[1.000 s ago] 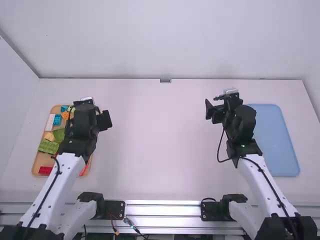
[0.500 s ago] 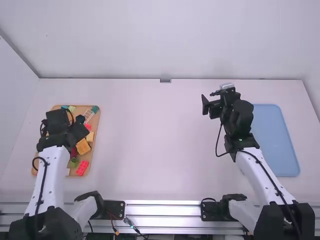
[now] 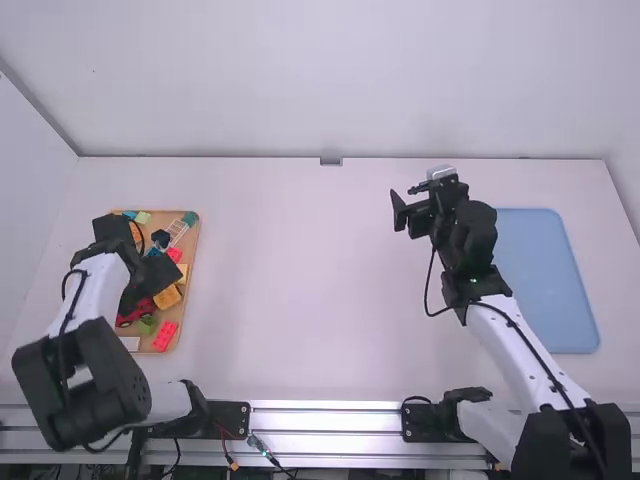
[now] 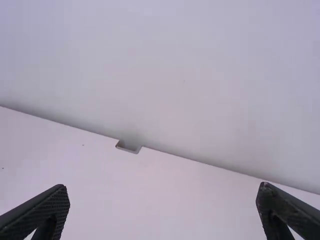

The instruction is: Assemble lego blocks to make yellow taxi

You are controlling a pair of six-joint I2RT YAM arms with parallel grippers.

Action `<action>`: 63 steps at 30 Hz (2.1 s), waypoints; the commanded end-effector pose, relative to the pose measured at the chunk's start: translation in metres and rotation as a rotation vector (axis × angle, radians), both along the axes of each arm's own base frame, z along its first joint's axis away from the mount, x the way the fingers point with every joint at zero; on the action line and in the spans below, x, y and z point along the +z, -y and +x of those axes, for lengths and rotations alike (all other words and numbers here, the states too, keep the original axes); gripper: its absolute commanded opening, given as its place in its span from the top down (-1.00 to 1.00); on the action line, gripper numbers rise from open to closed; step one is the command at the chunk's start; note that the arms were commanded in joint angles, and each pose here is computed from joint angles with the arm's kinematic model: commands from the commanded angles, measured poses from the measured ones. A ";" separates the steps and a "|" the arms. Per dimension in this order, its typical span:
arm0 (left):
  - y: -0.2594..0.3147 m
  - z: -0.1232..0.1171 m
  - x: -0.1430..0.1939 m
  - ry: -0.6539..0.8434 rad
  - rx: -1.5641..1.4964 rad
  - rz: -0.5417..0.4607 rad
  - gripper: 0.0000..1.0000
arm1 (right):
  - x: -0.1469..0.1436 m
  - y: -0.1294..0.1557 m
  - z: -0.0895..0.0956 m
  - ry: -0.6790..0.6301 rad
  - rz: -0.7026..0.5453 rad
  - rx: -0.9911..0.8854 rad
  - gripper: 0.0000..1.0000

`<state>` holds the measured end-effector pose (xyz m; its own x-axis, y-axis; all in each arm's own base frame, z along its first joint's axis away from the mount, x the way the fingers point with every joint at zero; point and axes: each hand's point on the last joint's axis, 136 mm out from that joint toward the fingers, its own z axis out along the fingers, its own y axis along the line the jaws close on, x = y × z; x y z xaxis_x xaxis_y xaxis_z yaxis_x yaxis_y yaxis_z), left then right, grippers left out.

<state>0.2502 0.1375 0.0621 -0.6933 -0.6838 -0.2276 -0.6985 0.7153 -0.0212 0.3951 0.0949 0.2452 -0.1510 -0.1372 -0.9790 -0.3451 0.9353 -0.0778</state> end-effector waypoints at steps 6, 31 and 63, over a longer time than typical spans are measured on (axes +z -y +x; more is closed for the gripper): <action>-0.004 0.011 -0.029 -0.107 0.002 -0.062 -0.98 | 0.021 -0.005 0.005 0.053 0.012 0.010 -0.97; -0.001 0.009 -0.046 -0.111 0.016 -0.076 -0.72 | 0.033 -0.012 0.004 0.099 0.021 0.027 -0.98; -0.001 0.007 -0.067 -0.077 -0.046 -0.045 -0.62 | 0.033 -0.013 0.004 0.099 0.022 0.031 -0.98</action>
